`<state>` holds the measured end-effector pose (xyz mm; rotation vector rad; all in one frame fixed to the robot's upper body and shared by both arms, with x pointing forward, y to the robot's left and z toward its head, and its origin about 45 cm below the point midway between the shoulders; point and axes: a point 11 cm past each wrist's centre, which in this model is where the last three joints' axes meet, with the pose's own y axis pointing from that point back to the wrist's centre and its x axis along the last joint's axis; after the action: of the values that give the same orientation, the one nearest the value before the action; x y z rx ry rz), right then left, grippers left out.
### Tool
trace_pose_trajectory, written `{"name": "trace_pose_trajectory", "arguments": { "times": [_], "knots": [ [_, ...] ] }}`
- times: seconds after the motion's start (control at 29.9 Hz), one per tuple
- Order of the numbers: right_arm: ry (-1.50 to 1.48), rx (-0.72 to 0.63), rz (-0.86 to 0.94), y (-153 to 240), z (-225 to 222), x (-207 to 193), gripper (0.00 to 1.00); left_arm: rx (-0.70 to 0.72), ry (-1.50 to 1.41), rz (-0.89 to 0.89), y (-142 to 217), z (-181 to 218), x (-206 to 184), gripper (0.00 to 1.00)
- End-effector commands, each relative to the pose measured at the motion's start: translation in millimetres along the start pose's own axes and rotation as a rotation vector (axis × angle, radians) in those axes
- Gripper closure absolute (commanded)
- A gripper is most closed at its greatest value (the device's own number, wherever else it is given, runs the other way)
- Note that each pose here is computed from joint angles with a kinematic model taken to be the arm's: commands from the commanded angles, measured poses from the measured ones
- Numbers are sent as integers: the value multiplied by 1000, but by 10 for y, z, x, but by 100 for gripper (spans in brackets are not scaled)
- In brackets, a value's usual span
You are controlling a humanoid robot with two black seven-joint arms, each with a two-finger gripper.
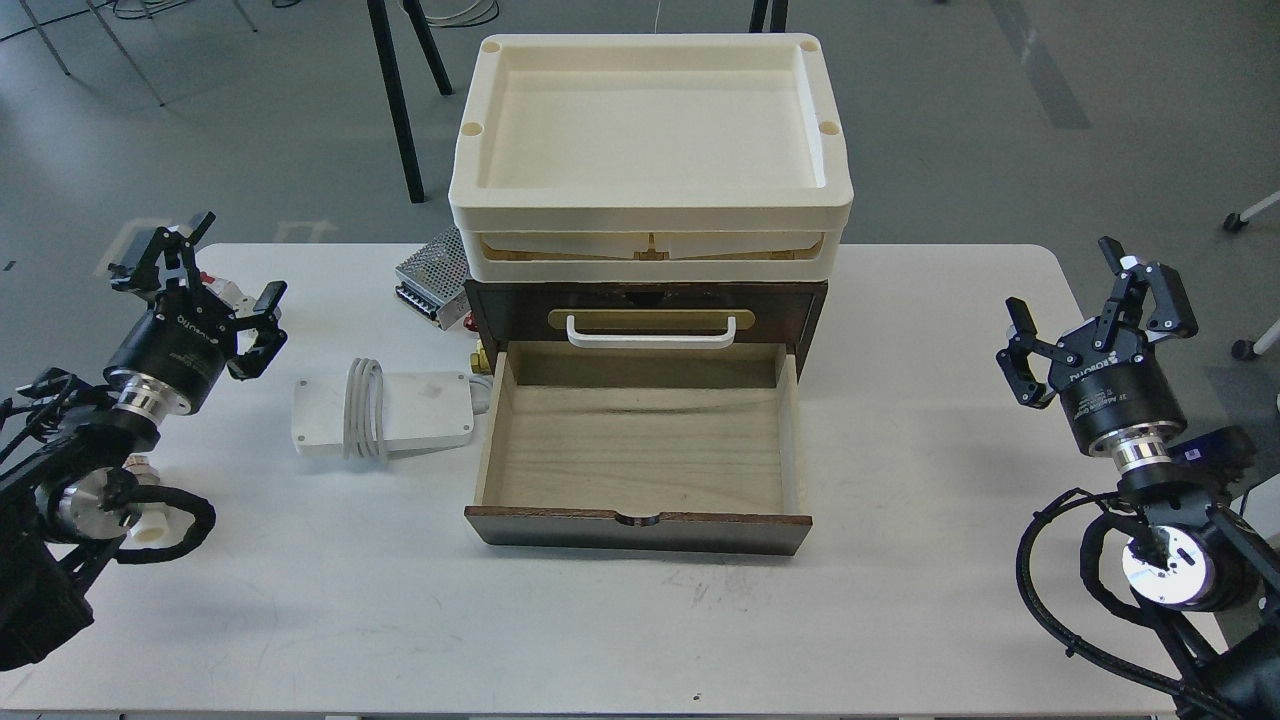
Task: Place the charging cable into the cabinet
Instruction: 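Move the left gripper toward the white charger with coiled cable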
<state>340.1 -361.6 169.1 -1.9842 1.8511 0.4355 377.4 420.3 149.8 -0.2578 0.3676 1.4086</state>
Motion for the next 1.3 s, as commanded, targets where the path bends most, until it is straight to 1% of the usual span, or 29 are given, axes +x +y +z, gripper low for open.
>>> {"name": "trace_pose_trajectory", "arguments": {
  "times": [0.0, 0.13, 0.27, 0.37, 0.47, 0.57, 0.67, 0.77, 0.84, 0.94, 1.0, 1.07, 1.17, 1.27],
  "knots": [
    [0, 0, -1, 0, -1, -3, 0, -1, -1, 1, 1, 8, 5, 0],
    [0, 0, -1, 0, -1, -3, 0, 9, -13, -1, 9, -2, 14, 0],
    [0, 0, -1, 0, -1, -3, 1, 7, -35, 3, 22, 72, 61, 0],
    [0, 0, -1, 0, -1, -3, 1, -5, -143, -12, -7, 417, 153, 0],
    [0, 2, 0, -1, -5, -1, 0, 52, -359, -63, 14, 700, 218, 0],
    [-1, 2, -2, -1, -5, -3, 1, 118, -640, -137, -58, 1057, 193, 0],
    [-1, 1, -2, 0, -3, 0, 1, 209, -884, -194, -65, 1233, 197, 0],
    [-2, 2, -3, -1, -5, -4, 1, 268, -1098, -250, -74, 1468, 145, 0],
    [-2, 2, -4, -1, -5, -6, 1, 301, -1211, -295, -59, 1549, 83, 0],
    [-2, 1, -6, -5, -5, -11, 0, 356, -1368, -402, -34, 1506, -80, 0],
    [-3, 0, -7, 0, -1, -9, 0, 388, -1456, -484, -25, 1393, -204, 0],
    [-3, 3, -7, -6, -9, -11, 0, 444, -1564, -553, -1, 1264, -248, 0],
    [-3, 0, -8, 0, -1, -11, 1, 568, -1673, -655, 61, 917, -194, 0],
    [-3, 0, -8, 0, -1, -11, 1, 702, -1703, -780, 215, 487, -125, 0]
  ]
}}
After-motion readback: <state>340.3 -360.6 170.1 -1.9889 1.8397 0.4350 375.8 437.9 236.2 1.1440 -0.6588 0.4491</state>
